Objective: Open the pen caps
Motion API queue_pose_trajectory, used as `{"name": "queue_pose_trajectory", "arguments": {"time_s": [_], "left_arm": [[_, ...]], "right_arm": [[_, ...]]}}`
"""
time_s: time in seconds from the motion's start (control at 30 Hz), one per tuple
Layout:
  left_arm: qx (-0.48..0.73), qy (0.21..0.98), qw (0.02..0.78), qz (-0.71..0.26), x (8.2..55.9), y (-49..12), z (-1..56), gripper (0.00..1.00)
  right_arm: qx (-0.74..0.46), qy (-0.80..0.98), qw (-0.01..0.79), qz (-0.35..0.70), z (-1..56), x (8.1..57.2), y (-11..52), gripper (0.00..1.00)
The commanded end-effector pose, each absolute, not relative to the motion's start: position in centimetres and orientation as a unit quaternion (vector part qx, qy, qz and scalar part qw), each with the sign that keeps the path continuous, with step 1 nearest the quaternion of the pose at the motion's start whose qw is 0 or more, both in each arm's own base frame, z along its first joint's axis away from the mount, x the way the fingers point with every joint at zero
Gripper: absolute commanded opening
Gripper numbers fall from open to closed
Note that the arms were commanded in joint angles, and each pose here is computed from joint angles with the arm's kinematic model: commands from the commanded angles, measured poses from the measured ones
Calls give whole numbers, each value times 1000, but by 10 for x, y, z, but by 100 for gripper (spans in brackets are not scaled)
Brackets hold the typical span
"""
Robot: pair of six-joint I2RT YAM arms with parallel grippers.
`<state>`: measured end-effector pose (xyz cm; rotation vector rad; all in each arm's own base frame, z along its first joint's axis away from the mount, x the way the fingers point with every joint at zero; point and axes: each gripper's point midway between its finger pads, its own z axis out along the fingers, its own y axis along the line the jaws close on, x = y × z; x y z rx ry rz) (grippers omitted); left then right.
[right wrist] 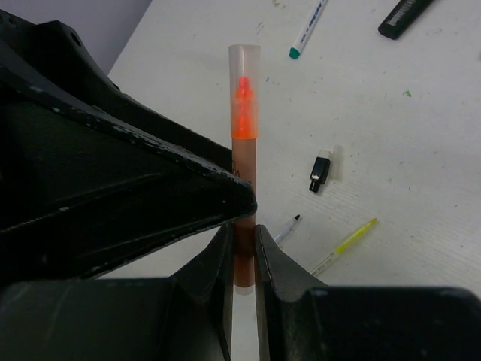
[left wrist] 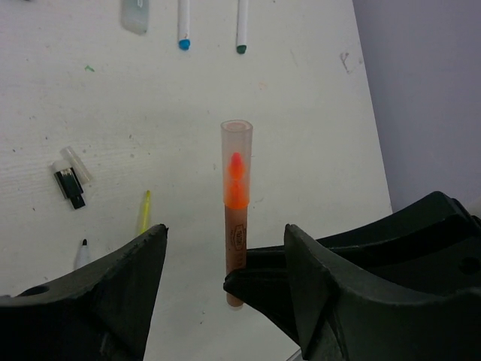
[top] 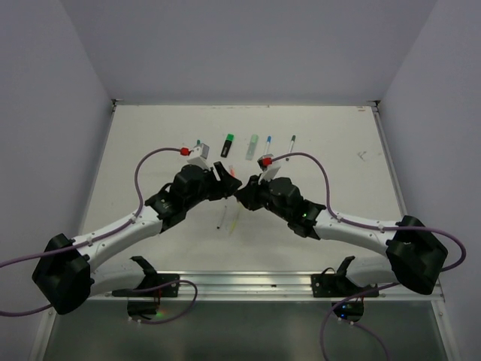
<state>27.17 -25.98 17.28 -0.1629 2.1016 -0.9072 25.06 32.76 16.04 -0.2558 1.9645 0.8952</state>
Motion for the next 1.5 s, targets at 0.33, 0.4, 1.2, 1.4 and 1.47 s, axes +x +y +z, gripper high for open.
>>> {"name": "queue_pose_trajectory", "arguments": {"time_s": [0.33,0.4,1.2,1.4,1.47], "left_arm": [[-80,812,429,-388,278,-276,181,11],[-77,809,433,-390,278,-275,182,0],[148,823,436,-334,249,-273,156,0],[158,814,435,-351,244,-279,161,0],[160,813,434,-353,243,-279,162,0]], "right_arm": [[-73,764,501,400,184,254,333,0],[-75,762,499,405,185,253,334,0],[-72,788,491,365,229,282,320,67],[-51,809,460,362,212,295,336,62],[-51,814,449,365,204,297,342,59]]}}
